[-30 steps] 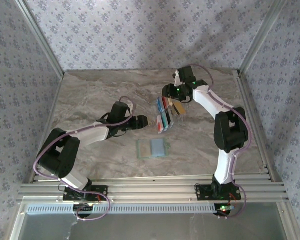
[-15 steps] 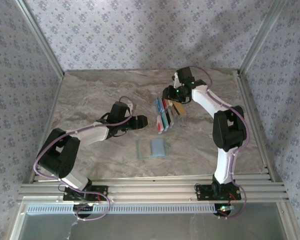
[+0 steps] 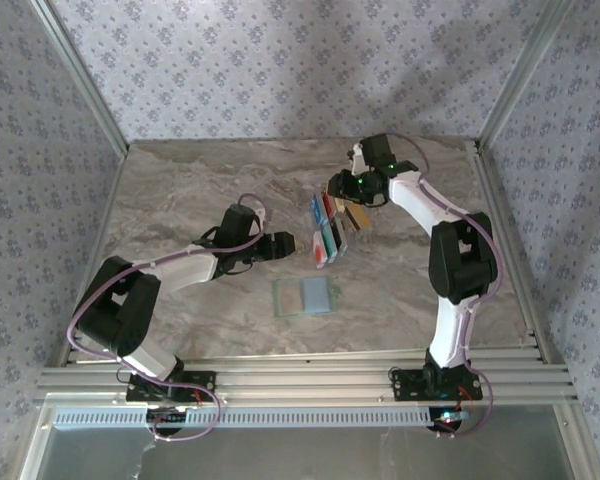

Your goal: Put the credit cards into the card holder

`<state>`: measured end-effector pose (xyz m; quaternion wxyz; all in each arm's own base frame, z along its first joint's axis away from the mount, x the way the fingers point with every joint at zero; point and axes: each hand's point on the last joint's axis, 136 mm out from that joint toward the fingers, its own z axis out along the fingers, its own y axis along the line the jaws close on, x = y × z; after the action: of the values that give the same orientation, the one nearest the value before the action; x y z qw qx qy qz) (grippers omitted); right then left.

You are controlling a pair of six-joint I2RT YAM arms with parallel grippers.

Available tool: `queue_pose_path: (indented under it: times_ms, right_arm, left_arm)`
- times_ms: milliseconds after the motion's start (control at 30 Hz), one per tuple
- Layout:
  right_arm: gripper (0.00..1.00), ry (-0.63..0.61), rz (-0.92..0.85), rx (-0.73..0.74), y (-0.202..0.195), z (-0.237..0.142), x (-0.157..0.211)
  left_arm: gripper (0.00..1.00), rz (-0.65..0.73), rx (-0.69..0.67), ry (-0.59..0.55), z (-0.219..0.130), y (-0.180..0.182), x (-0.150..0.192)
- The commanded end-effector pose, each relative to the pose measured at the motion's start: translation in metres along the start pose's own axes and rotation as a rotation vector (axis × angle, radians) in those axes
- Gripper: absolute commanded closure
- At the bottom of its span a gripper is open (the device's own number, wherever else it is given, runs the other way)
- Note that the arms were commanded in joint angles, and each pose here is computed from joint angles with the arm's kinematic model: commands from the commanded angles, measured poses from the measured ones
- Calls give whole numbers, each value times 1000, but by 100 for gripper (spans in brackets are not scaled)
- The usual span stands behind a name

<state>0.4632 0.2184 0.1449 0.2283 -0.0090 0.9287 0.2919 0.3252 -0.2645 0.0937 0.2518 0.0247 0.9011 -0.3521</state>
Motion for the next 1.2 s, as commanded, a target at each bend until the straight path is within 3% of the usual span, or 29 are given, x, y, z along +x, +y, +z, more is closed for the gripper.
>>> queue_pose_path:
  times_ms: [0, 300, 733, 1100, 1167]
  right_arm:
    - [59, -35, -5, -52, 15, -18, -8]
    - [62, -37, -1, -35, 10, -17, -8]
    - [57, -38, 47, -80, 7, -20, -10]
    - [63, -45, 58, -113, 8, -21, -12]
    - [69, -43, 60, -115, 7, -20, -12]
  left_arm:
    - [27, 8, 35, -24, -6, -8, -8]
    - [27, 5, 34, -23, -6, -7, -8]
    - [27, 3, 33, -20, -5, -6, -7]
    - [27, 0, 36, -16, -3, -6, -7]
    - [27, 1, 35, -15, -3, -6, -6]
